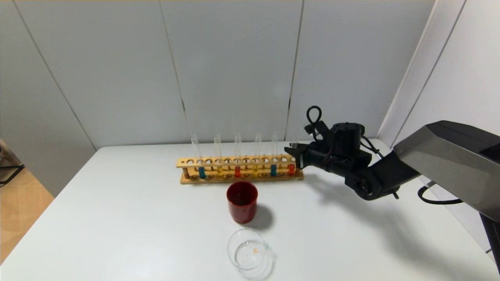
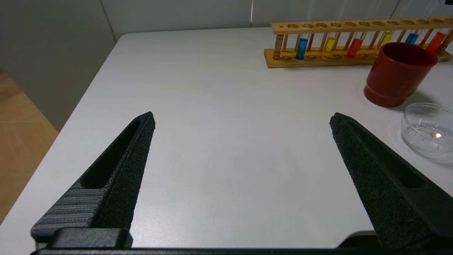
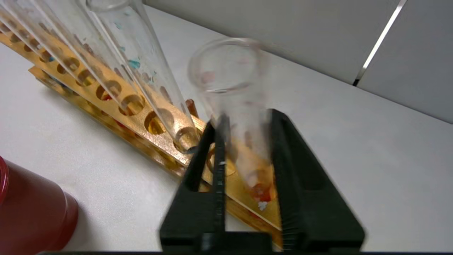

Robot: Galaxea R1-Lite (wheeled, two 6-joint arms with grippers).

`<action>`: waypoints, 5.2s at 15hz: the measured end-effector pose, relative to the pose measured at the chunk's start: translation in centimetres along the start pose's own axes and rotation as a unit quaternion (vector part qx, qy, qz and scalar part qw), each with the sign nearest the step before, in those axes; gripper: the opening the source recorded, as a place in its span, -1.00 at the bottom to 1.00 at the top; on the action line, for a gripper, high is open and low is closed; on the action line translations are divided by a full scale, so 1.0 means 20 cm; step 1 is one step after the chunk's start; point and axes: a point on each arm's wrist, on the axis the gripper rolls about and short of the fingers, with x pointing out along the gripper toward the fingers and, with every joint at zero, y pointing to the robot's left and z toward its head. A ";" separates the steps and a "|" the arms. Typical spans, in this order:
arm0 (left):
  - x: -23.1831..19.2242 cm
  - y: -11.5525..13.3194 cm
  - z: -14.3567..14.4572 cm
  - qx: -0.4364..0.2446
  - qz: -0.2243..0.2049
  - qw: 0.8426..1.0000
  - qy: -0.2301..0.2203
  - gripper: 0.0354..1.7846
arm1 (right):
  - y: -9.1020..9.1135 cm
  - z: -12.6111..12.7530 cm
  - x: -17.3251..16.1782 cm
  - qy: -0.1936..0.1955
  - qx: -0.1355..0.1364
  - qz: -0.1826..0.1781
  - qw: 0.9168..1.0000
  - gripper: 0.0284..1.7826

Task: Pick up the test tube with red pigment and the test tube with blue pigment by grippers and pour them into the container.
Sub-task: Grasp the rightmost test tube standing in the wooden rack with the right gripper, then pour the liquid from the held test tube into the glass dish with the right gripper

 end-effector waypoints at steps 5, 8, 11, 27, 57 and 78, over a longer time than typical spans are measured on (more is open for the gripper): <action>0.00 0.00 0.00 0.000 0.000 1.000 0.000 0.96 | 0.00 0.01 0.00 -0.001 0.002 0.000 1.000 -0.64; 0.00 0.00 0.00 0.000 0.000 1.000 0.000 0.96 | -0.01 0.07 -0.02 -0.017 0.000 0.000 1.000 -0.64; 0.00 0.00 0.00 0.000 0.000 1.000 0.000 0.96 | -0.03 0.24 -0.07 -0.060 -0.013 -0.006 0.998 -0.64; 0.00 0.00 0.00 0.000 0.000 1.000 0.000 0.96 | 0.22 0.59 -0.89 -0.031 -0.076 -0.017 0.996 -0.64; 0.00 0.00 0.00 0.000 0.000 1.000 0.000 0.96 | 0.98 -0.02 -0.56 0.224 -0.535 0.120 0.806 -0.64; 0.00 0.00 0.00 0.000 0.000 1.000 0.000 0.96 | 1.05 0.02 -0.42 0.289 -0.650 0.112 0.694 -0.64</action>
